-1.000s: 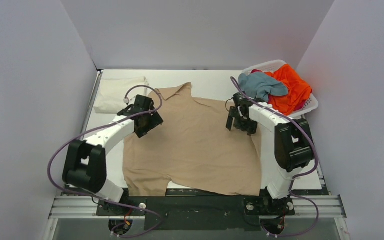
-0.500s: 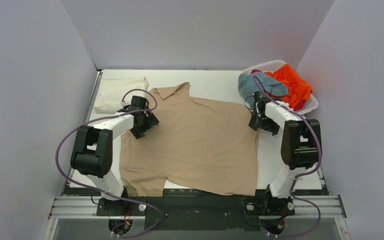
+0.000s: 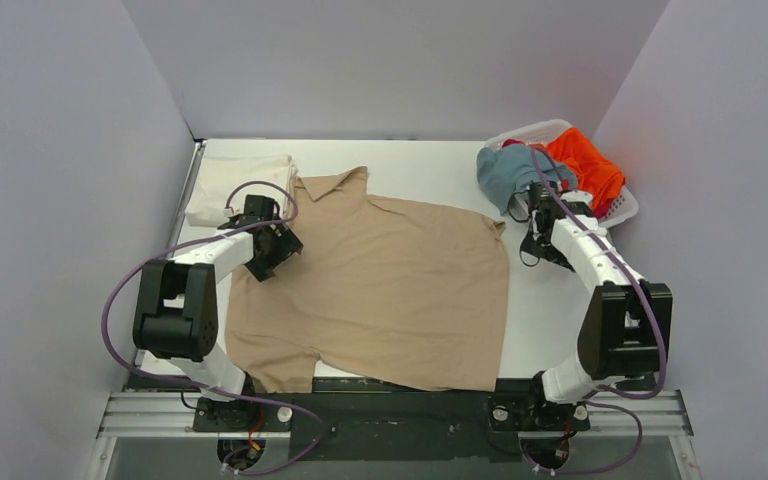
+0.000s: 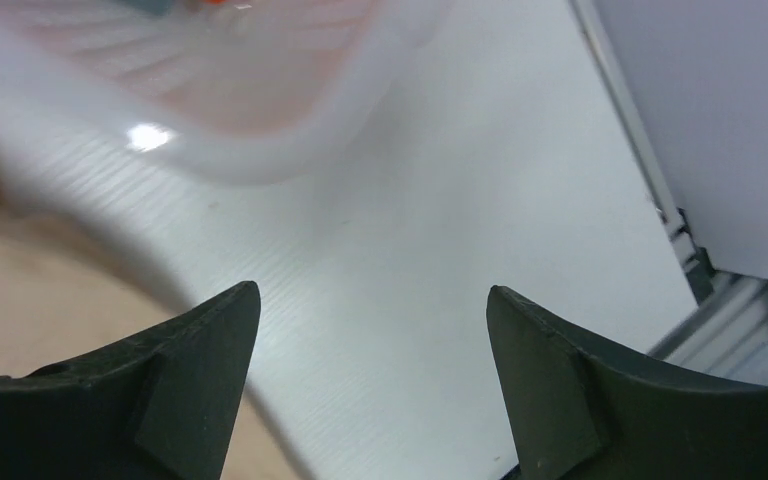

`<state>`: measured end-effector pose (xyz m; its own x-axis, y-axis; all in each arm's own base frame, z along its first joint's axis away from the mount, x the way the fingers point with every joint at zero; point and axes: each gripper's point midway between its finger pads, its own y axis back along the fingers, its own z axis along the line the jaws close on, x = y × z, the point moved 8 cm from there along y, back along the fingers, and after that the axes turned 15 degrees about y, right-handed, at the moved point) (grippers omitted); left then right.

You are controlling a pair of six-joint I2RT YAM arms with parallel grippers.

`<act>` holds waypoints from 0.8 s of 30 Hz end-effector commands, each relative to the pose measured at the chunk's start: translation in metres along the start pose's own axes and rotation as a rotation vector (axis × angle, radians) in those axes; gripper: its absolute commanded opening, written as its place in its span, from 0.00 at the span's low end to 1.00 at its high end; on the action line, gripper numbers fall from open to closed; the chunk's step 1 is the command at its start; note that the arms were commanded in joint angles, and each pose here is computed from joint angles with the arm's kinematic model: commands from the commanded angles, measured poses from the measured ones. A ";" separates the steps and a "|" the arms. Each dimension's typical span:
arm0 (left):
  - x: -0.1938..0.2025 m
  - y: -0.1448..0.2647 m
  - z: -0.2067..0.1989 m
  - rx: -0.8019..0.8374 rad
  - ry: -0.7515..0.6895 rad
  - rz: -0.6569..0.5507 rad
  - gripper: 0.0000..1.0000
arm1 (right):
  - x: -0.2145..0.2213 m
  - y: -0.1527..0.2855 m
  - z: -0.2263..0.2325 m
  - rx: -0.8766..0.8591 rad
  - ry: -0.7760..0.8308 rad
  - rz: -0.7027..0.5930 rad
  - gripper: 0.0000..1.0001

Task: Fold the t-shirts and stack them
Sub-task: Flatten out the tshirt

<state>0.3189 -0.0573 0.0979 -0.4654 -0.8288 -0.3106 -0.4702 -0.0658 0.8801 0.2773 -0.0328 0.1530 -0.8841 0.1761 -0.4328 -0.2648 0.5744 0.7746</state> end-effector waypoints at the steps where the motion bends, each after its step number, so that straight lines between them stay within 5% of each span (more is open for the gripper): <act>1: -0.006 0.023 -0.006 0.048 -0.035 0.000 0.91 | 0.001 0.046 0.027 -0.228 0.111 -0.113 0.78; 11: -0.016 0.067 -0.082 0.296 -0.107 -0.047 0.91 | -0.030 0.094 0.125 -0.663 0.227 -0.203 0.72; 18: -0.001 0.022 -0.135 0.323 -0.196 0.033 0.91 | -0.075 0.064 0.182 -0.588 0.219 -0.160 0.70; 24: 0.001 -0.025 -0.133 0.208 -0.200 0.059 0.91 | -0.091 0.023 0.187 -0.512 0.157 -0.080 0.71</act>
<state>0.4173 -0.1351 0.1344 -0.6174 -0.7086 -0.3417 -0.5913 0.1316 0.7956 0.4163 0.1396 0.1269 -0.8687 -0.0719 -0.4901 -0.4931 0.0307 0.8694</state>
